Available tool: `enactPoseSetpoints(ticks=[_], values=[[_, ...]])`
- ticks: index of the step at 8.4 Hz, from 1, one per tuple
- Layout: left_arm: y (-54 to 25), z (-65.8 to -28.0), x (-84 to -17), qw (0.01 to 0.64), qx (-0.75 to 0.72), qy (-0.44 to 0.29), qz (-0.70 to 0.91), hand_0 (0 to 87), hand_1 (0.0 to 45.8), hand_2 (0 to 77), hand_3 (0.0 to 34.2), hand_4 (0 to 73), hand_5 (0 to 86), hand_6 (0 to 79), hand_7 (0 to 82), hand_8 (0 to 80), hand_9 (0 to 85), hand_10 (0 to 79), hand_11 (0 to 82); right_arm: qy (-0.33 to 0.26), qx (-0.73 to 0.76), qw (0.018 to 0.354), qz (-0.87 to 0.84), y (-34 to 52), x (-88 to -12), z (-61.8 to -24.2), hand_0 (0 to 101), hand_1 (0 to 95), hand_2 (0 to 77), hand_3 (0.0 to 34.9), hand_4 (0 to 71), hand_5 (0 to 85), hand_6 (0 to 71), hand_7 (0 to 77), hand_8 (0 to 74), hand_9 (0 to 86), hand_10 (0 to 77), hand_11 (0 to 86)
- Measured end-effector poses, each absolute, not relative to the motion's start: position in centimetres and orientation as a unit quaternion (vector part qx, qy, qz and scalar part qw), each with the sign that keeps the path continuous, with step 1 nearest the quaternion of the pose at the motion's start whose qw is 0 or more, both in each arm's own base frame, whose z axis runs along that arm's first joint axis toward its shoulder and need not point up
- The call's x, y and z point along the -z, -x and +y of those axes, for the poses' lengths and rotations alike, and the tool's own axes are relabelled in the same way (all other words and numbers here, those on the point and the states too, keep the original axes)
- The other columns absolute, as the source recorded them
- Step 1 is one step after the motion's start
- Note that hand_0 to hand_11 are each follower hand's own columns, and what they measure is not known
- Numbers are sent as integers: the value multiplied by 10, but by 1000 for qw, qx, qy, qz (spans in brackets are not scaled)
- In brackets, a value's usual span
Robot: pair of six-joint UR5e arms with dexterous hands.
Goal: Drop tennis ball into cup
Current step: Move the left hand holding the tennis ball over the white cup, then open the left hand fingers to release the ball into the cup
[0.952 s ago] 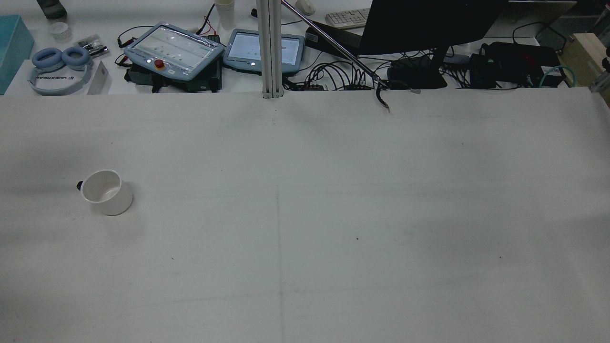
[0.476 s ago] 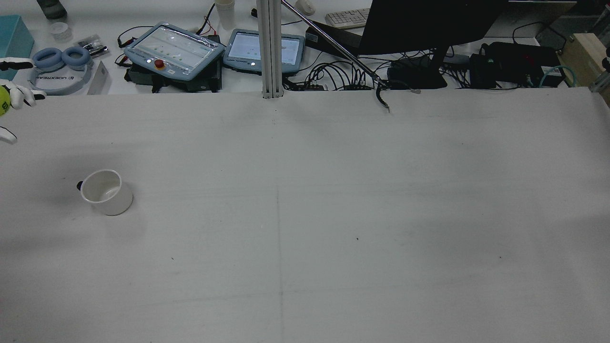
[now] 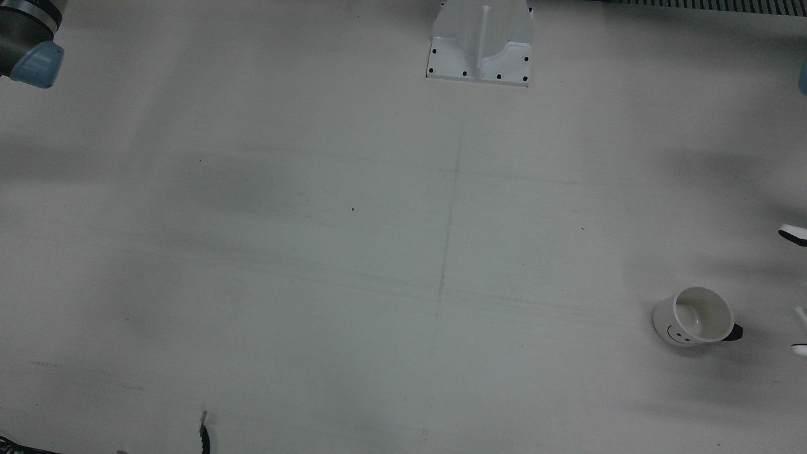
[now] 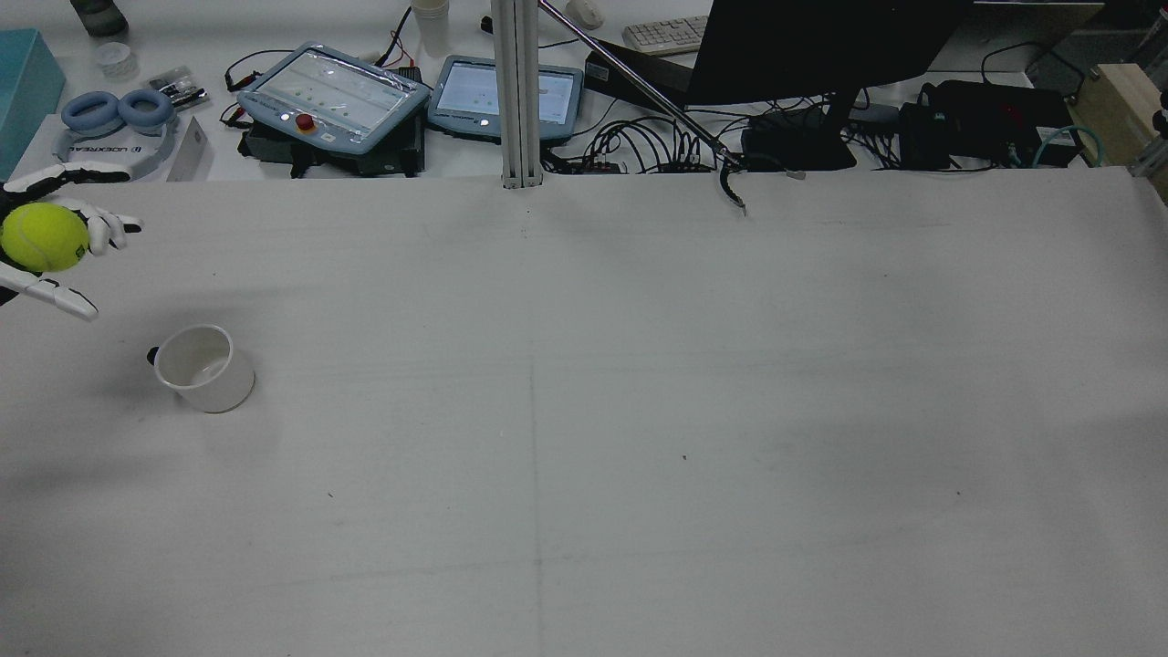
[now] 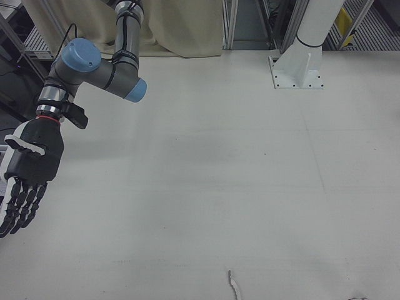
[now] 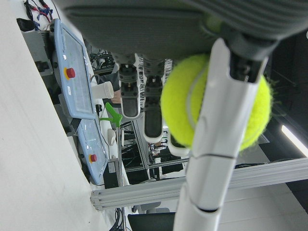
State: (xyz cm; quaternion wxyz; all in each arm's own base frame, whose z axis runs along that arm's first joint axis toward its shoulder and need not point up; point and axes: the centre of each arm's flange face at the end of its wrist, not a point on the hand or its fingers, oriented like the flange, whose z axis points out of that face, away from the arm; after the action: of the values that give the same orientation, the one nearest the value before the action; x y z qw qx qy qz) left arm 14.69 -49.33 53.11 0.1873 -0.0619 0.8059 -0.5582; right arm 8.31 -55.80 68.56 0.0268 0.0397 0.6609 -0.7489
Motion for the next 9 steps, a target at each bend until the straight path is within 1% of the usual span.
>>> enactPoseSetpoints(ticks=[1,2,4,6,9], values=[[-160,-494,-543,188,558,60,806,791,245,11,0,185,240,687,420,393,469,174,284,-40,749,27,661,-83,-685,-558,0,5,5,0,0,0,0,0,0,0,0,5],[-180,-492,-558,185,559,63,806,773,229,11,0,191,213,687,425,393,469,174,284,-40,749,27,661,-83,-685,-558,0,5,5,0,0,0,0,0,0,0,0,5],[-216,-486,-580,181,564,71,803,757,235,16,0,191,213,687,425,387,480,174,284,-40,749,27,661,-83,-685,-558,0,5,5,0,0,0,0,0,0,0,0,5],[-233,-488,-579,182,565,75,802,749,235,16,0,202,240,687,425,393,464,174,284,-40,749,27,661,-83,-685,-558,0,5,5,0,0,0,0,0,0,0,0,5],[-276,-490,-560,197,557,92,802,758,235,16,0,202,245,687,425,398,475,174,284,-40,748,27,661,-83,-685,-559,0,5,5,0,0,0,0,5,0,0,0,5]])
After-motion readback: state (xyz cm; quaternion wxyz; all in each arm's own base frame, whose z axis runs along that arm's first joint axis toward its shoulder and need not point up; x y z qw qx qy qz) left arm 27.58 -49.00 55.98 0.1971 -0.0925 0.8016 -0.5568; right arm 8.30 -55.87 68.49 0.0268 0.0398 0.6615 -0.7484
